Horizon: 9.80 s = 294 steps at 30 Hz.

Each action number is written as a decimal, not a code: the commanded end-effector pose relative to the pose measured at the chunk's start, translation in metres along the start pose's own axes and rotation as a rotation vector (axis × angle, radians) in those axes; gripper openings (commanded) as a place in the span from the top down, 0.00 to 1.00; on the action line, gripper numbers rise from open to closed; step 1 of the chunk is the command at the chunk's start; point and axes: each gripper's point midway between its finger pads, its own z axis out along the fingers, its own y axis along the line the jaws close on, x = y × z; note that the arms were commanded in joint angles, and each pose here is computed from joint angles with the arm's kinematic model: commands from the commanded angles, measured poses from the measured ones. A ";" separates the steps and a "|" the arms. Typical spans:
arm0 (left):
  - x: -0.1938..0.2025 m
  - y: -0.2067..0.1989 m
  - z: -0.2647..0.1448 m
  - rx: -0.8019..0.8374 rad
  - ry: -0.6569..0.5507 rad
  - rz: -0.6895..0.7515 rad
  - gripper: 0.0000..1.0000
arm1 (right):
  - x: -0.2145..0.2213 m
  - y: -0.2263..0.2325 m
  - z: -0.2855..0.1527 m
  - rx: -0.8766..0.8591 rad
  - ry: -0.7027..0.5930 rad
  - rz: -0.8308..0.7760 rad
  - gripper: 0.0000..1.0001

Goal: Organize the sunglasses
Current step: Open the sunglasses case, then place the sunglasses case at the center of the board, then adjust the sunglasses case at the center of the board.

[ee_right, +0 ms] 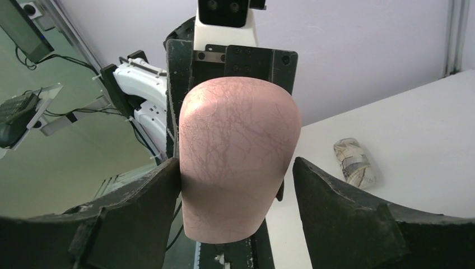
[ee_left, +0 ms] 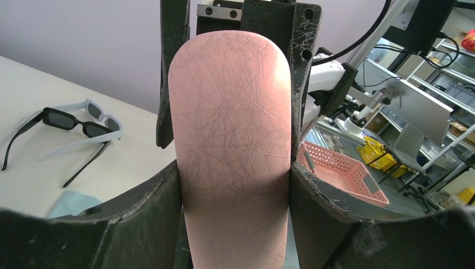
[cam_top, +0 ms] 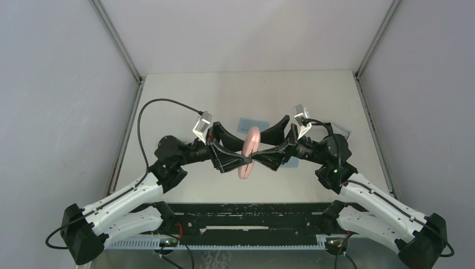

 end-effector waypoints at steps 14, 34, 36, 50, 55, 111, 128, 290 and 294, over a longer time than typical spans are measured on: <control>-0.047 -0.017 0.001 -0.036 -0.099 0.119 1.00 | -0.025 -0.010 0.001 0.120 -0.079 -0.037 0.98; -0.059 0.075 -0.027 -0.604 0.004 0.237 1.00 | -0.021 -0.103 -0.028 0.713 -0.025 0.009 0.90; -0.058 0.076 -0.027 -0.609 0.006 0.234 1.00 | -0.020 -0.099 -0.023 0.681 -0.019 0.014 0.77; -0.046 0.093 -0.036 -0.689 0.075 0.247 1.00 | -0.034 -0.089 -0.062 0.776 -0.058 -0.032 0.08; -0.033 0.115 -0.048 -0.797 0.175 0.261 1.00 | -0.021 -0.105 -0.095 0.928 -0.048 -0.045 0.08; 0.152 0.252 -0.114 -1.488 1.017 0.614 0.48 | 0.035 -0.124 -0.215 1.368 -0.017 0.104 0.06; 0.145 0.236 -0.099 -1.415 0.932 0.541 0.08 | 0.040 -0.125 -0.218 1.379 -0.016 0.118 0.05; 0.001 0.142 -0.238 -1.424 0.139 0.118 0.10 | 0.222 -0.251 -0.064 1.322 0.660 -0.006 1.00; 0.001 0.142 -0.239 -1.426 0.140 0.117 0.10 | 0.206 -0.271 -0.057 1.190 0.700 -0.055 1.00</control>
